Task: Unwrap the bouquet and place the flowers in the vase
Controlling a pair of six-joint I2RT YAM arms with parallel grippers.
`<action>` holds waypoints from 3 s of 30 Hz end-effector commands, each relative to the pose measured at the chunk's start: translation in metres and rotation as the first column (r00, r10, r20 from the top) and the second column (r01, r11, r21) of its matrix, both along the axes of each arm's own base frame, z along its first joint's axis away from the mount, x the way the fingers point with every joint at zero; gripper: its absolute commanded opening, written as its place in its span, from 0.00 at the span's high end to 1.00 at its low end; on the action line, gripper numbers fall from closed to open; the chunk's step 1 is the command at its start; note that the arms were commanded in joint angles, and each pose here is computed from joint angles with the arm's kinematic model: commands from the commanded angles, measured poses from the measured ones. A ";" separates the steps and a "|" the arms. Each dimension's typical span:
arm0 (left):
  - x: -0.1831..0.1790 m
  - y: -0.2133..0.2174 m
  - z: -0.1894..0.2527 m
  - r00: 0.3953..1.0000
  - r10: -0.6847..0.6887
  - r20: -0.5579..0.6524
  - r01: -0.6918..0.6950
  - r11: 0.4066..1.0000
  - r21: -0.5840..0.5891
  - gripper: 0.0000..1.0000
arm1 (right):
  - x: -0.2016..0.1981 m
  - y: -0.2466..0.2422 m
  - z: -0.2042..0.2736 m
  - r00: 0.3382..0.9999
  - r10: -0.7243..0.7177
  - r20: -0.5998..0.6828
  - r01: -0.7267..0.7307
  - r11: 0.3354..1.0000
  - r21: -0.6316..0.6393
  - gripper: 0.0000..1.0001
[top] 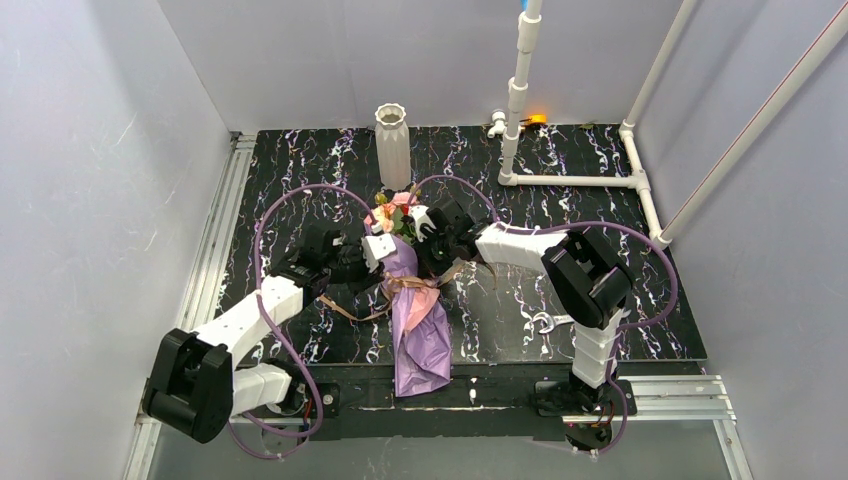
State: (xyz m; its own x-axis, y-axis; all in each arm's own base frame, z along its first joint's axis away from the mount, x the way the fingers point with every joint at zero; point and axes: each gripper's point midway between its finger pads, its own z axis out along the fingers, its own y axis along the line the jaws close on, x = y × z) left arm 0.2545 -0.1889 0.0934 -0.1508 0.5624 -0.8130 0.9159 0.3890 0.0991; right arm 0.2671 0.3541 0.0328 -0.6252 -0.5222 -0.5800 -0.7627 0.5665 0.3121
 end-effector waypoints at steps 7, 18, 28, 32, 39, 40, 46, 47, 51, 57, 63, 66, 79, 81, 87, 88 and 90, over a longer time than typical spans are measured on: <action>-0.043 0.002 -0.001 0.988 -0.127 -0.082 0.127 0.992 -0.010 0.74 | -0.004 -0.018 -0.007 0.999 -0.028 -0.016 0.027 0.998 -0.057 0.99; -0.004 0.001 -0.006 0.987 0.072 -0.141 -0.071 0.997 0.012 0.57 | -0.002 -0.019 -0.005 0.999 -0.033 -0.016 0.032 0.998 -0.054 0.99; 0.001 0.011 0.012 0.977 0.160 -0.144 -0.174 0.981 -0.090 0.64 | -0.002 -0.018 -0.004 0.999 -0.039 -0.022 0.038 0.998 -0.043 0.99; -0.003 0.003 0.005 0.979 0.124 -0.163 -0.136 0.988 -0.066 0.60 | -0.002 -0.018 -0.005 0.999 -0.040 -0.025 0.039 0.998 -0.043 0.99; 0.006 -0.013 -0.008 0.975 0.106 -0.197 -0.111 0.994 -0.017 0.57 | -0.002 -0.018 -0.005 0.999 -0.044 -0.025 0.043 0.998 -0.040 0.99; 0.009 -0.014 -0.010 0.975 0.107 -0.196 -0.111 0.994 -0.010 0.57 | -0.002 -0.017 -0.005 0.999 -0.044 -0.024 0.043 0.998 -0.041 0.99; 0.028 -0.010 -0.008 0.959 0.215 -0.184 -0.215 0.976 0.019 0.79 | -0.002 -0.020 -0.007 0.999 -0.045 -0.021 0.044 0.998 -0.051 0.99; 0.032 -0.005 -0.006 0.950 0.254 -0.184 -0.255 0.967 0.019 0.86 | -0.002 -0.021 -0.007 0.999 -0.047 -0.020 0.045 0.997 -0.054 0.99; 0.039 0.012 0.008 0.895 0.398 -0.203 -0.409 0.913 -0.010 1.00 | -0.003 -0.027 -0.011 0.999 -0.050 -0.015 0.048 0.996 -0.077 0.99; 0.048 0.056 0.016 0.769 0.631 -0.104 -0.630 0.775 0.042 1.00 | -0.004 -0.039 -0.018 0.998 -0.065 -0.003 0.064 0.991 -0.121 0.99; 0.053 0.081 0.011 0.744 0.668 0.020 -0.666 0.739 0.102 1.00 | -0.006 -0.041 -0.018 0.998 -0.065 -0.006 0.064 0.990 -0.123 0.99; 0.053 0.084 0.003 0.763 0.644 0.054 -0.645 0.754 0.129 1.00 | -0.006 -0.039 -0.017 0.998 -0.064 -0.006 0.063 0.991 -0.117 0.99; 0.051 0.030 -0.031 0.950 0.313 0.021 -0.312 0.934 0.173 0.47 | -0.002 -0.032 -0.013 0.998 -0.061 -0.006 0.060 0.994 -0.096 0.99; 0.056 0.031 -0.041 0.950 0.312 0.021 -0.309 0.927 0.215 0.46 | -0.001 -0.031 -0.014 0.998 -0.060 -0.006 0.059 0.994 -0.095 0.99; 0.053 0.025 -0.052 0.966 0.257 -0.003 -0.249 0.940 0.231 0.45 | 0.003 -0.029 -0.013 0.998 -0.062 0.002 0.062 0.994 -0.095 0.99; 0.051 0.027 -0.055 0.967 0.254 -0.005 -0.245 0.939 0.239 0.45 | 0.003 -0.029 -0.013 0.998 -0.062 0.003 0.062 0.994 -0.095 0.99; 0.047 0.031 -0.060 0.971 0.241 -0.003 -0.232 0.937 0.261 0.43 | 0.004 -0.030 -0.014 0.998 -0.064 0.005 0.064 0.993 -0.096 0.99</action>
State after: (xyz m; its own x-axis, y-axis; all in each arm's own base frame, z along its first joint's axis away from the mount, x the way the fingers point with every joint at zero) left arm 0.3013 -0.1545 0.0279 -0.3939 0.6726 -0.6265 0.7746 0.6099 0.1677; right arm 0.2681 0.3394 0.0298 -0.6486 -0.5026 -0.5716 -0.7341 0.6114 0.2954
